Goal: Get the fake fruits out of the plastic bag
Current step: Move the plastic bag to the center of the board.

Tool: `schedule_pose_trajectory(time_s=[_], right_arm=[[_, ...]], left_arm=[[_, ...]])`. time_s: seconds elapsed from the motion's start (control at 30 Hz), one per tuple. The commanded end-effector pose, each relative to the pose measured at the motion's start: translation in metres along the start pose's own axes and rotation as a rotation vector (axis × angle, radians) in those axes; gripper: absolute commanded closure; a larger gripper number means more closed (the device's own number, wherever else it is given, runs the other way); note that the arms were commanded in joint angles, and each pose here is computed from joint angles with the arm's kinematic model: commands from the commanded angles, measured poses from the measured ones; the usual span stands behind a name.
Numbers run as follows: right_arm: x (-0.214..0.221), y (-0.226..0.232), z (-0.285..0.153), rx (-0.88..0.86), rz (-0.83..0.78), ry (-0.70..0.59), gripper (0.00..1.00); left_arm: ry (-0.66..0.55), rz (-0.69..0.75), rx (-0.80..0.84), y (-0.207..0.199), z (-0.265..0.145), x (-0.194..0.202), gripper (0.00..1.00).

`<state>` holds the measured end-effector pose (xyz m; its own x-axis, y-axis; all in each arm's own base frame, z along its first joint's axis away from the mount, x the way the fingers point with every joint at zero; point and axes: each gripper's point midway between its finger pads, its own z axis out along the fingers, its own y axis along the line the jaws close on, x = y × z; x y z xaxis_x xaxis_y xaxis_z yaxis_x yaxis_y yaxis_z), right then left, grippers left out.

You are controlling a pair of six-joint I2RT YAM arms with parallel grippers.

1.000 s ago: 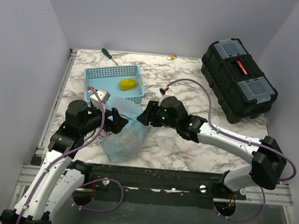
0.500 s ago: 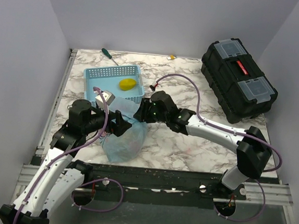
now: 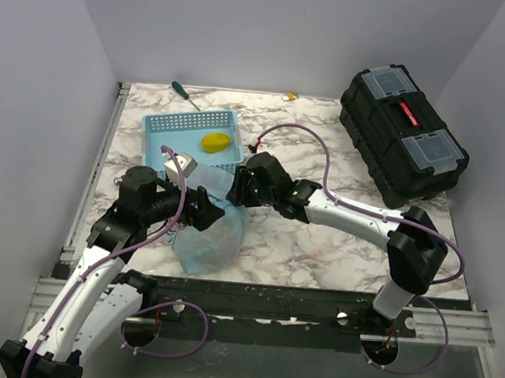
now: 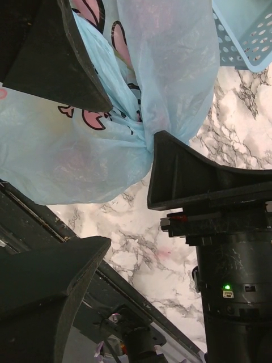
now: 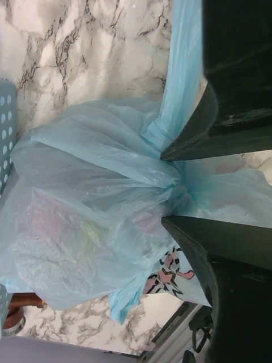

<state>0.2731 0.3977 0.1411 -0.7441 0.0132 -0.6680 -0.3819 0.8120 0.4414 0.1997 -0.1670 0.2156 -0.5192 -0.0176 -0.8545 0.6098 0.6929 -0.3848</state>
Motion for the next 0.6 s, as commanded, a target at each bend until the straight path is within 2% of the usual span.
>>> schedule_pose_trajectory(time_s=[0.0,0.13,0.43,0.57], right_arm=[[0.001,-0.006,0.009,0.060,-0.025,0.008,0.53],[0.002,-0.017,0.009,0.113,-0.013,-0.007,0.62],[-0.009,-0.053,-0.018,0.262,0.069,-0.138,0.98],[-0.012,-0.076,-0.037,0.358,0.100,-0.192,0.99]], left_arm=[[0.001,0.018,0.045,-0.007,0.002,0.000,0.11],[0.004,0.017,0.045,-0.007,0.003,0.001,0.11],[0.001,0.020,0.044,-0.008,0.002,0.001,0.11],[0.002,0.019,0.038,-0.007,0.002,0.001,0.11]])
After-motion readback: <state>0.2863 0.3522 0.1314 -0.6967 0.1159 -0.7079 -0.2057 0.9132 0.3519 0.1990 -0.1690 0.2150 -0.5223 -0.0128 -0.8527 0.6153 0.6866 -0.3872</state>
